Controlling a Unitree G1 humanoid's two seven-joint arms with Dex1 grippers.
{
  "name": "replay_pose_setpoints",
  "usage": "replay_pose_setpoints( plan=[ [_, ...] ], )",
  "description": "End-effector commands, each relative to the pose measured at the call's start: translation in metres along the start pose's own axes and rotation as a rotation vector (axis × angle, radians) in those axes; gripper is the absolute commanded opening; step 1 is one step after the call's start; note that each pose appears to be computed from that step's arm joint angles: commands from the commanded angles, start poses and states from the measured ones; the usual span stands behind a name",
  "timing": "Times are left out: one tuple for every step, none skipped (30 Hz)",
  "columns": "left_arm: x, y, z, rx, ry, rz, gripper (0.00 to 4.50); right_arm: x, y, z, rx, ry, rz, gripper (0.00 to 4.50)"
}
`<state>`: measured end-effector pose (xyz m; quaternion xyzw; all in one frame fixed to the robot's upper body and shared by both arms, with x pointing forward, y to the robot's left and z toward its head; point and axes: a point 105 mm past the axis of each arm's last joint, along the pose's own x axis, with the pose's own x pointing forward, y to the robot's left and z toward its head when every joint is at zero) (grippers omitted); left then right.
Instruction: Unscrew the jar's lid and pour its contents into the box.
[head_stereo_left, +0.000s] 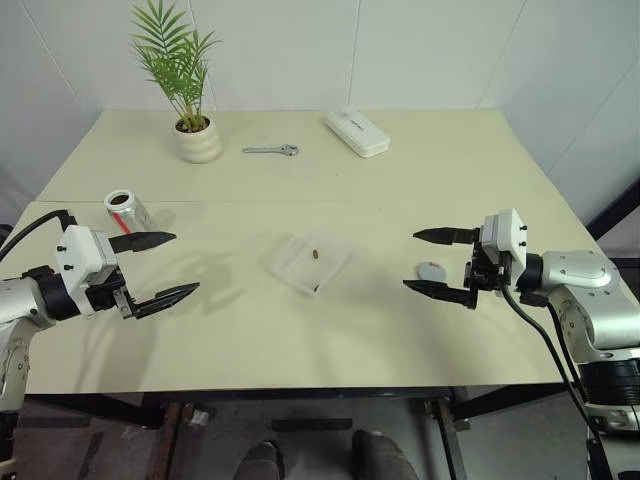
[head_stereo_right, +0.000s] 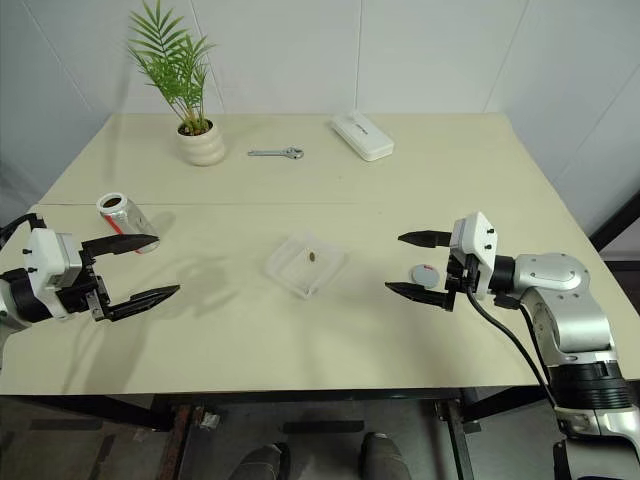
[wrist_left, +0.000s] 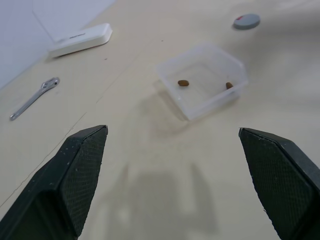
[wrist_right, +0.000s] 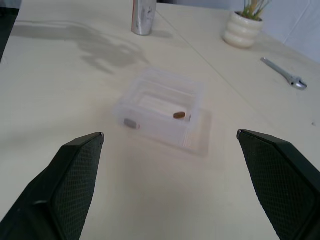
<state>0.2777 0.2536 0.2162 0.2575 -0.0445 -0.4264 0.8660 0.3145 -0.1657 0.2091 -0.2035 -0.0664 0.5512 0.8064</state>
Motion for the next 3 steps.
replay_pose_setpoints(
  plan=[
    [-0.0040,0.0067,0.0013,0.016,0.006,0.025,4.49,-0.0009,0.0012,0.0124,-0.042,-0.024,0.001,4.50],
    [-0.0043,0.0067,-0.0004,0.021,0.011,0.032,4.49,0.0004,0.0014,0.0129,-0.049,-0.029,-0.008,4.50],
    [-0.0040,0.0060,-0.0007,0.021,0.012,0.036,4.49,0.0017,0.0013,0.0139,-0.053,-0.034,-0.016,4.50]
  ],
)
